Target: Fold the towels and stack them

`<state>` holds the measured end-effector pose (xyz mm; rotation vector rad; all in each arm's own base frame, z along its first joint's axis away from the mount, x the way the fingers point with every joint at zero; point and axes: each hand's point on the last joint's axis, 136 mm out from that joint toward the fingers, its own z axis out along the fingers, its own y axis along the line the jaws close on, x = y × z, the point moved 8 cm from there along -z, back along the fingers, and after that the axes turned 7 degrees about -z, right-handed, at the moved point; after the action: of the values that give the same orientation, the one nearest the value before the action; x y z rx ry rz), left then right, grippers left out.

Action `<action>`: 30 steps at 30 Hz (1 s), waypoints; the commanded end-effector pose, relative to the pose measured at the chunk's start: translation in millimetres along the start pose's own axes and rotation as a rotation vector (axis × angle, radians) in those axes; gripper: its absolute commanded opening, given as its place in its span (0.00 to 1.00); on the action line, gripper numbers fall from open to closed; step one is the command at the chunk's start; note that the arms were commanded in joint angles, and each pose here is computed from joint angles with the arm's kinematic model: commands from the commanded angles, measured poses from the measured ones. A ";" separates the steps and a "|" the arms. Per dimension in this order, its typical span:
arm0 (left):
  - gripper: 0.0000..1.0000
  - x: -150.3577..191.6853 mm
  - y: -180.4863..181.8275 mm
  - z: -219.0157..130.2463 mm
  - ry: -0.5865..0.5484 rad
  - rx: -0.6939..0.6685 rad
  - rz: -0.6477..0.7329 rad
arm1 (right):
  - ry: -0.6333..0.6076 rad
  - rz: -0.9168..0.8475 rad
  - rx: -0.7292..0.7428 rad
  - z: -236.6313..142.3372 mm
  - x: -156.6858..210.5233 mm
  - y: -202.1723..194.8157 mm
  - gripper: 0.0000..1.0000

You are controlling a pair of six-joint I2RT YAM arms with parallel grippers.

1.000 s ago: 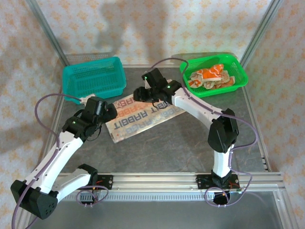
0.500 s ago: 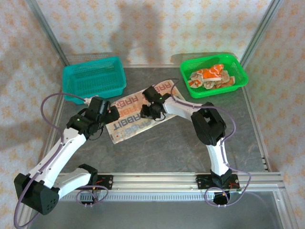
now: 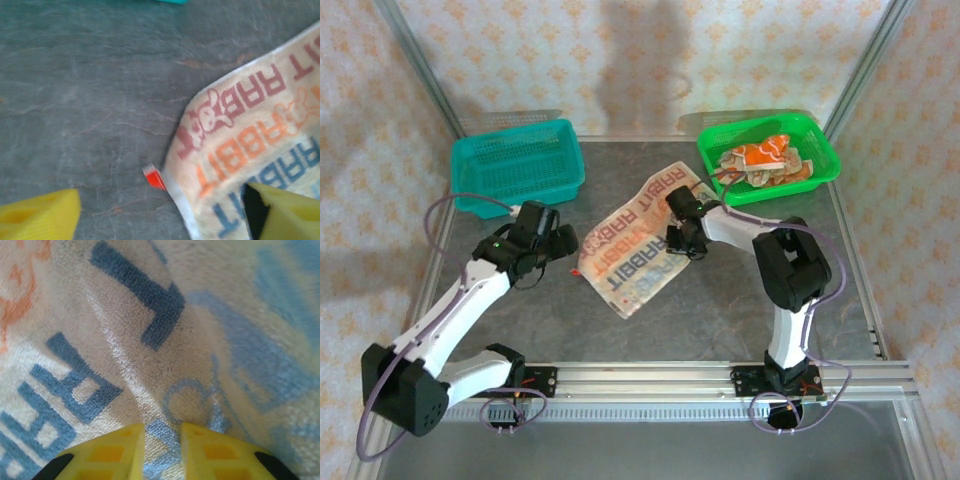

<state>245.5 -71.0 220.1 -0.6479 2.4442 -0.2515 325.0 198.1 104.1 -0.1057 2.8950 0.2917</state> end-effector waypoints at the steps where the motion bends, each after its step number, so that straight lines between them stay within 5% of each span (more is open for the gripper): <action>1: 0.66 6.9 -27.8 29.7 0.067 0.108 0.032 | -0.017 -0.040 0.064 -19.2 6.1 -3.9 0.26; 8: 0.15 21.1 -80.9 108.8 0.195 0.086 0.157 | -0.033 -0.011 0.103 -16.6 2.3 -6.4 0.26; 14: 0.10 36.2 -73.6 151.8 0.275 -0.064 0.190 | -0.038 0.000 0.110 -3.6 -6.2 -3.9 0.26; 21: 0.07 61.8 -29.5 145.6 0.313 -0.205 0.192 | -0.042 -0.033 0.123 14.9 -25.7 3.0 0.25; 26: 0.07 89.7 -5.0 133.4 0.364 -0.207 0.126 | -0.039 -0.066 0.121 31.6 -49.2 12.4 0.25; 30: 0.09 105.6 -20.6 123.9 0.371 -0.122 0.109 | -0.051 -0.081 0.092 40.6 -69.9 19.1 0.26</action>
<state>276.7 -140.8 91.1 -0.5194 2.7607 -0.2232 391.7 232.9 100.8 -0.1687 2.8057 0.1962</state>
